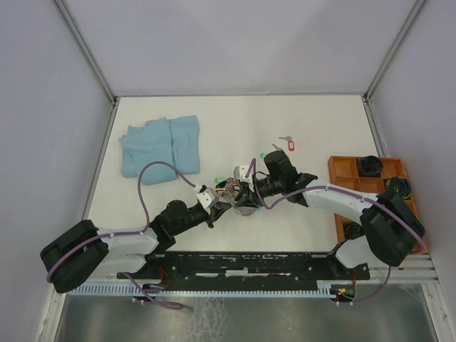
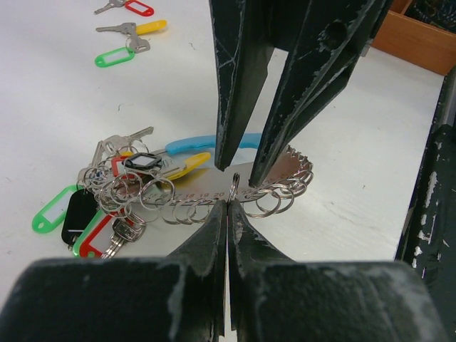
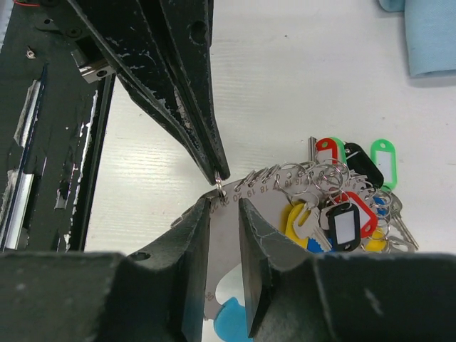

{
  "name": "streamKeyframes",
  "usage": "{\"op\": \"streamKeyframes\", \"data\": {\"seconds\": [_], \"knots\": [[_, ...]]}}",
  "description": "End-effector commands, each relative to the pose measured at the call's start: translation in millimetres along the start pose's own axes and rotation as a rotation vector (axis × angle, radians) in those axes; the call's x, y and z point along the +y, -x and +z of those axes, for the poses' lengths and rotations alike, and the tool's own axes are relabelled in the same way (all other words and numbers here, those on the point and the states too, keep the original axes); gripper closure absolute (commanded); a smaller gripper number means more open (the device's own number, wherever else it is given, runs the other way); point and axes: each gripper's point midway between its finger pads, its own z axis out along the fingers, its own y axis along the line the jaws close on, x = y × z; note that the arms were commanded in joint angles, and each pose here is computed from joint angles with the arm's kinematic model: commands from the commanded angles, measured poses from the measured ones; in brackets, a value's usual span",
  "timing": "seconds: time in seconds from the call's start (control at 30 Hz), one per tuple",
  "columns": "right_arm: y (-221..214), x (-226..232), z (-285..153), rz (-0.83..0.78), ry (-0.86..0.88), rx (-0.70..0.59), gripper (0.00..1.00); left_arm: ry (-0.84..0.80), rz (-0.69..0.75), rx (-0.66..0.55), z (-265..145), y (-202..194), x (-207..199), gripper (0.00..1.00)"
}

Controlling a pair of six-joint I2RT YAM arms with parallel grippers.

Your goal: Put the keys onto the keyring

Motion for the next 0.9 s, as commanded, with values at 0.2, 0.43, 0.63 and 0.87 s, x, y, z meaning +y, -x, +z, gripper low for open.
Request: {"op": "streamKeyframes", "data": {"seconds": [0.2,0.43,0.63,0.87], "knots": [[22.5,-9.0,14.7,-0.005,0.06,-0.087,0.79,-0.017,0.06,-0.114,1.2,28.5,-1.2,0.97],[26.2,-6.5,4.3,-0.004,0.055,-0.034,0.99,0.007,0.053,-0.082,2.3,22.7,3.2,0.96],[28.5,-5.9,-9.9,0.01,0.008,0.018,0.99,0.086,0.017,-0.088,-1.5,24.0,15.6,0.87],[31.6,-9.7,-21.4,0.041,-0.052,0.118,0.99,0.124,-0.025,-0.085,-4.0,23.3,21.0,0.75]]}}
